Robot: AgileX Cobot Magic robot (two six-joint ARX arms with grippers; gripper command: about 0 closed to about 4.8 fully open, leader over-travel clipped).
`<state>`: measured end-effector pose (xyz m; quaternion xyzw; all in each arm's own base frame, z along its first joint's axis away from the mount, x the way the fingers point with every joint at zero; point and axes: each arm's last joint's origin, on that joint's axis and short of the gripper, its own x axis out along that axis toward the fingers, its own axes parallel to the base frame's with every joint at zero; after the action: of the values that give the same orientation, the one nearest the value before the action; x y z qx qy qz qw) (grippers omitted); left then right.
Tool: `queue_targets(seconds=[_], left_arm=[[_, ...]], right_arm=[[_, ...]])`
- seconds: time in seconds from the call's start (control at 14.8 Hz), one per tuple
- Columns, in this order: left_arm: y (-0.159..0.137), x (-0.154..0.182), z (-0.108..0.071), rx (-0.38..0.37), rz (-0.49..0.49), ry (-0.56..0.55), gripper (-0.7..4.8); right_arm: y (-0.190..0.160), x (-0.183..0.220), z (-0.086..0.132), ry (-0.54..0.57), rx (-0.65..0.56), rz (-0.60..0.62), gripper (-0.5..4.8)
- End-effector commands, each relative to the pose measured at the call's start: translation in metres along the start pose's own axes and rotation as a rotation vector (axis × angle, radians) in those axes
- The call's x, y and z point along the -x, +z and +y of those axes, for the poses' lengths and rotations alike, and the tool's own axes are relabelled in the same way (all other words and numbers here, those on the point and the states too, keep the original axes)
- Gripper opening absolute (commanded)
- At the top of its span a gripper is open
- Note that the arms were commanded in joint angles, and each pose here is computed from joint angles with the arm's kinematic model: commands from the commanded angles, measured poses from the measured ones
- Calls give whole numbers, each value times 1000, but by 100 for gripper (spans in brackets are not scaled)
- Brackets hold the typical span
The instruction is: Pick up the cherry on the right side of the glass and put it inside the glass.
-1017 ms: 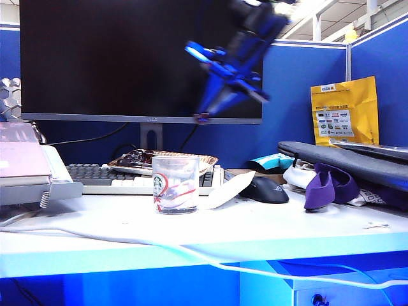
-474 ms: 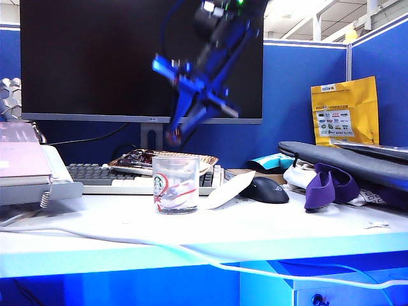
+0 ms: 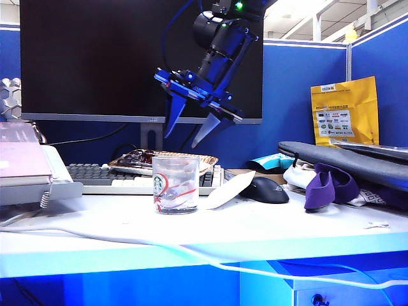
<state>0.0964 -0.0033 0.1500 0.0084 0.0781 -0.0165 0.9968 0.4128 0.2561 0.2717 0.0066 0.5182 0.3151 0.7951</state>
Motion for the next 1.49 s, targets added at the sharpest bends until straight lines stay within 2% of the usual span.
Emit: queue_targets(seconds=[0.07, 0.14, 0.2, 0.27, 0.41, 0.61, 0.75, 0.81, 0.88, 0.95, 1.08, 1.15, 1.36, 1.49], left_arm=[[-1, 0, 0, -4, 9, -3, -5], [-1, 0, 0, -4, 9, -3, -5], [-1, 0, 0, -4, 9, -3, -5], [-1, 0, 0, -4, 9, -3, -5], [-1, 0, 0, -4, 9, -3, -5], [-1, 0, 0, -4, 9, -4, -5], [-1, 0, 0, -4, 9, -4, -5], [-1, 0, 0, -4, 9, -3, -5], [-1, 0, 0, -4, 9, -4, -5], [-1, 0, 0, -4, 9, -3, -5], [-1, 0, 0, -4, 9, -3, -5], [-1, 0, 0, -4, 9, -3, -5], [-1, 0, 0, -4, 9, -4, -5], [-1, 0, 0, -4, 9, -4, -5]], right_arm=[[2, 7, 2, -15, 10, -18, 296], [2, 7, 2, -17, 9, -17, 292], [2, 9, 2, -18, 9, -20, 223], [4, 17, 0, -58, 6, -40, -22], [6, 42, 3, -151, 16, -106, -6], [6, 124, 18, -198, 58, -283, -6], [-21, 228, 49, -182, 97, -477, -5], [-30, 250, 55, -176, 107, -523, -5], [-50, 290, 66, -167, 124, -612, -5], [-78, 337, 78, -168, 165, -722, -5], [-125, 395, 91, -181, 201, -872, -6], [-168, 434, 98, -182, 214, -975, -5], [-272, 494, 103, -220, 202, -1149, -5], [-351, 521, 102, -206, 212, -1263, -5]])
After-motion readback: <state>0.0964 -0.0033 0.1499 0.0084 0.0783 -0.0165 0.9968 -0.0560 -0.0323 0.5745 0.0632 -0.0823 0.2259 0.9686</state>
